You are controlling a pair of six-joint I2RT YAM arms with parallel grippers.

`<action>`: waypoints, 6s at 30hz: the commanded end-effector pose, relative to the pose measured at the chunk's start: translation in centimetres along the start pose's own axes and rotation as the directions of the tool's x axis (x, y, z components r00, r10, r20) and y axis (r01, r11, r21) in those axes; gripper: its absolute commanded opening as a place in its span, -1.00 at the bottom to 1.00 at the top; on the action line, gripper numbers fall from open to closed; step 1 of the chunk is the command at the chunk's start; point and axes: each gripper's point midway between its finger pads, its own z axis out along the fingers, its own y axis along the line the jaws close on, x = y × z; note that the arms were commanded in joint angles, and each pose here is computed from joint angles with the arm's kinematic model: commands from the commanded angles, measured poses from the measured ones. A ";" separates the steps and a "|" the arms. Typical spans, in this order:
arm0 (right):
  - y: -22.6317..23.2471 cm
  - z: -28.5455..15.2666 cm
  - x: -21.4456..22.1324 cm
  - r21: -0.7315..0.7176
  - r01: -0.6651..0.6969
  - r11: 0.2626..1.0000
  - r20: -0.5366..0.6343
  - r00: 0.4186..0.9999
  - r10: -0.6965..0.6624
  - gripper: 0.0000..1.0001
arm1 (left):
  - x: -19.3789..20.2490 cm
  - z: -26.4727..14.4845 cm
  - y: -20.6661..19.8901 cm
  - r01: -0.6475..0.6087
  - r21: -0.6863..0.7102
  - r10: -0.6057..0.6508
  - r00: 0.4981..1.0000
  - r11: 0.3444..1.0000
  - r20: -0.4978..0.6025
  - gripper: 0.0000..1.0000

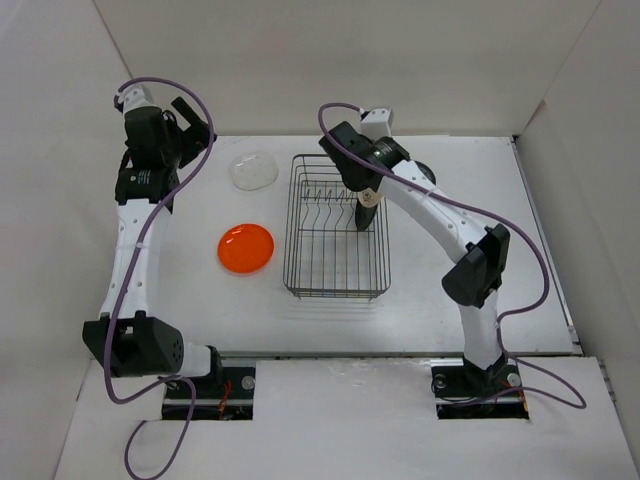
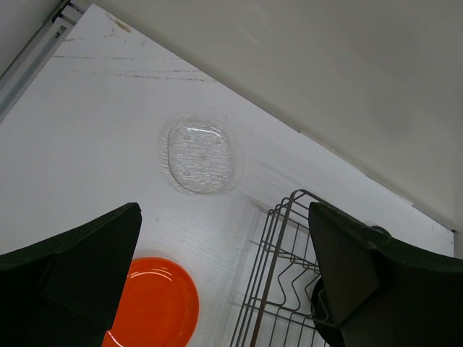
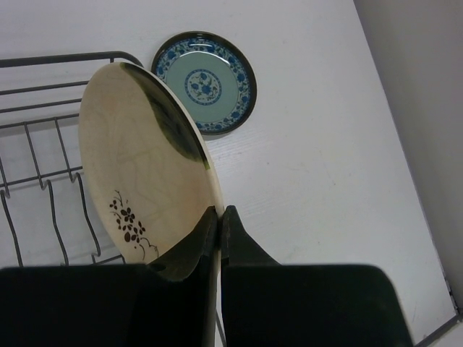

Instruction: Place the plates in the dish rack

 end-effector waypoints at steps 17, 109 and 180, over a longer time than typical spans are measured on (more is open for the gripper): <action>1.6 0.3 0.0 0.042 0.028 0.999 0.028 0.999 -0.029 -1.00 | -1.6 -2.0 -1.0 0.012 0.036 -0.014 0.999 0.999 0.051 1.00; -3.1 28.3 14.6 -0.294 -0.579 0.761 -0.658 0.700 0.278 -0.25 | 1.5 0.8 -2.0 -0.025 0.143 0.033 0.998 0.989 -0.049 1.00; -0.9 -5.8 -3.4 -0.094 -0.124 0.988 0.097 0.986 0.133 -1.00 | 0.6 0.6 0.3 -0.006 0.008 0.006 1.000 1.000 0.002 1.00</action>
